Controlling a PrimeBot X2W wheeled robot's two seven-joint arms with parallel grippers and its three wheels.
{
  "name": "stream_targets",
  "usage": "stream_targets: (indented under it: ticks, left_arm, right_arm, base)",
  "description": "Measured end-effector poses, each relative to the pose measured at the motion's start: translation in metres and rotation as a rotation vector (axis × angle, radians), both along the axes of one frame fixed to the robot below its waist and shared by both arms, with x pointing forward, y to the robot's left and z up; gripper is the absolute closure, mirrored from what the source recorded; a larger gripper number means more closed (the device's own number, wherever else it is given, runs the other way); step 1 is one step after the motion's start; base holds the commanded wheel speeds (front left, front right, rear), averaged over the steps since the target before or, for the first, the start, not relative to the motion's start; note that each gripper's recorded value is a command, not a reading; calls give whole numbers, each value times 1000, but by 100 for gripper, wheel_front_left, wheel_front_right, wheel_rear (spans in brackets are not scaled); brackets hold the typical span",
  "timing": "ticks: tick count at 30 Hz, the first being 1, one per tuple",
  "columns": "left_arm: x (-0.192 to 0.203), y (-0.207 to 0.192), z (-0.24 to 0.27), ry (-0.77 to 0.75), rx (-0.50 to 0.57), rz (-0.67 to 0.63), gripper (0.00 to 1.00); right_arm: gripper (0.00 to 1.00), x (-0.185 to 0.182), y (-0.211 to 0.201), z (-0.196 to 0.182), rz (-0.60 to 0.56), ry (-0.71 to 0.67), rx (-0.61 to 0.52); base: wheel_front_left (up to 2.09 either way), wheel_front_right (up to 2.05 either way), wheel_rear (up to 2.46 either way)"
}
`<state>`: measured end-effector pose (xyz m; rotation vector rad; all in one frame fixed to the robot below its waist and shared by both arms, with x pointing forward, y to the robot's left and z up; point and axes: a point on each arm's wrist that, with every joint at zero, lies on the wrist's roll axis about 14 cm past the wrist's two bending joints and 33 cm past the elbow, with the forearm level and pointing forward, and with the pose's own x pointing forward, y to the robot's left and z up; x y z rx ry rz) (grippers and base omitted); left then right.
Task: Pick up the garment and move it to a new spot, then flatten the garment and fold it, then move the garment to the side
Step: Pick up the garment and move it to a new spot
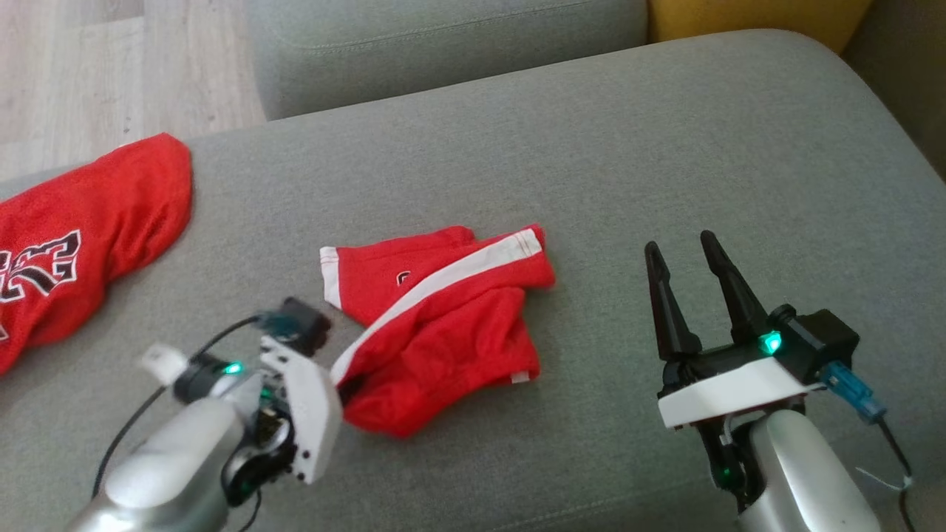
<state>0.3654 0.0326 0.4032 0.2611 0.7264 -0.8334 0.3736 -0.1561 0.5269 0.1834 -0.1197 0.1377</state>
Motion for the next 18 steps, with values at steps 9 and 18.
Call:
stream_targets:
  ticks: [9, 18]
  left_arm:
    - [53, 31, 55, -259, -226, 232, 0]
    - [69, 92, 146, -679, -449, 610, 0]
  right_arm:
    - [0, 4, 12, 2, 40, -6, -7]
    - [0, -3, 15, 9, 51, -32, -1]
  base:
    - [0, 0, 0]
    - [0, 0, 0]
